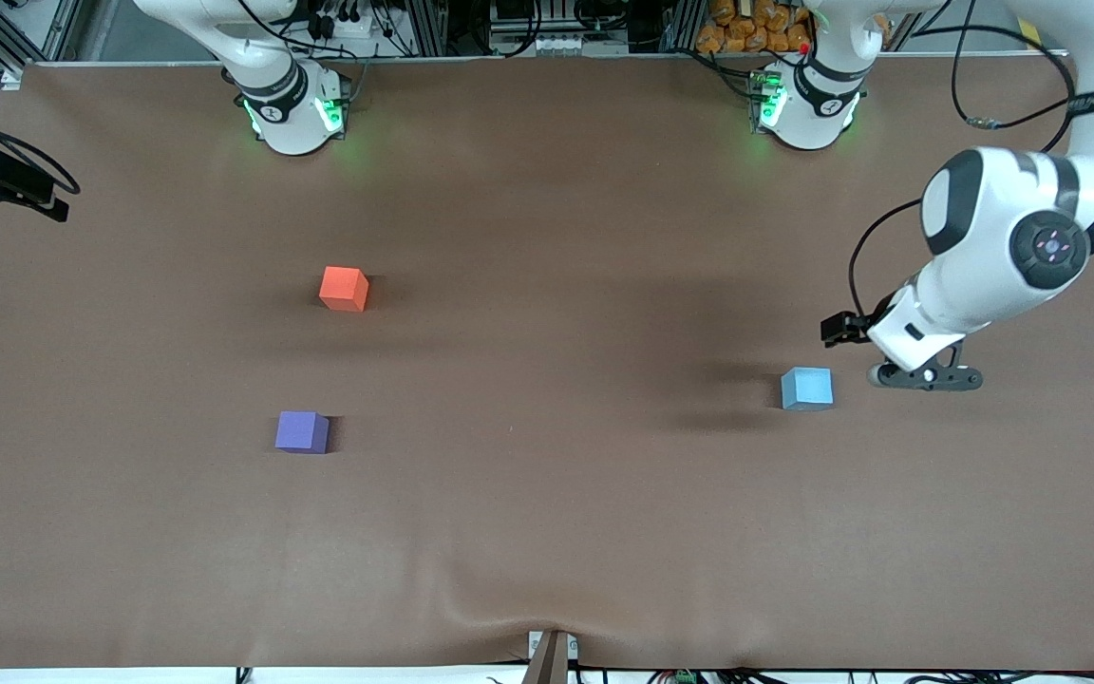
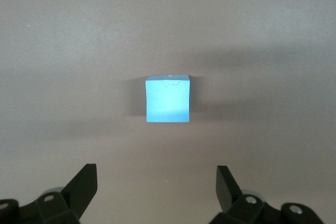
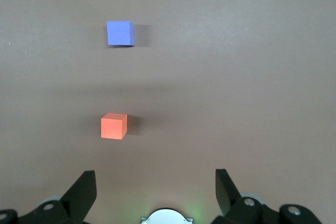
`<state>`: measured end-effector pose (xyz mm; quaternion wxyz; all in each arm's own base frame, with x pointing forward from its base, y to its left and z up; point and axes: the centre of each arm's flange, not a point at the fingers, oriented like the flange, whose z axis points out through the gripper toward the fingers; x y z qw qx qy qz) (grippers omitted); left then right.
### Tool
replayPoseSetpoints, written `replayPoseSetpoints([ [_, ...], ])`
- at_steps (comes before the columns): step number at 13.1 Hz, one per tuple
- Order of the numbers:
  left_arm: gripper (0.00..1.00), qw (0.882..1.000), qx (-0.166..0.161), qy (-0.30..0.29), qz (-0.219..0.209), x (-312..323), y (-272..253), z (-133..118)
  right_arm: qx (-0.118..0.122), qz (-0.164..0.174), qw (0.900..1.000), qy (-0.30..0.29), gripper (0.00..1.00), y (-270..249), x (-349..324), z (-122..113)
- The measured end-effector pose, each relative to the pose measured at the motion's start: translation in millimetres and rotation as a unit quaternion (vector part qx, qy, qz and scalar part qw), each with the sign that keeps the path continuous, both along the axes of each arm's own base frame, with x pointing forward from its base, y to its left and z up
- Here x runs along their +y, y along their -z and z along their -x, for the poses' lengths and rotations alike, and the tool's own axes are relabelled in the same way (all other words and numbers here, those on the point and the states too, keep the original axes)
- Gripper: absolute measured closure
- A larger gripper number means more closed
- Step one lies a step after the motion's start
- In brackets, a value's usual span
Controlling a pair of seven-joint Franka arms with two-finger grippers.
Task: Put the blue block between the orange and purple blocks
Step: 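Move the left gripper down over the light-blue cube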
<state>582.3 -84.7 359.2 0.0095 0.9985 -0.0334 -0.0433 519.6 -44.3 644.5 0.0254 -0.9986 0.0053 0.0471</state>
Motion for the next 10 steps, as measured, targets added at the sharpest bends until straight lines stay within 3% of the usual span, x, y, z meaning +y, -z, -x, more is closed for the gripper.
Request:
replayPoseSetpoints([
  [10,0.00,1.000,-0.007,0.011,0.003,-0.1,108.4,-16.2,0.013,-0.001,1.000,0.010,0.00,9.9,-10.2,-0.2],
])
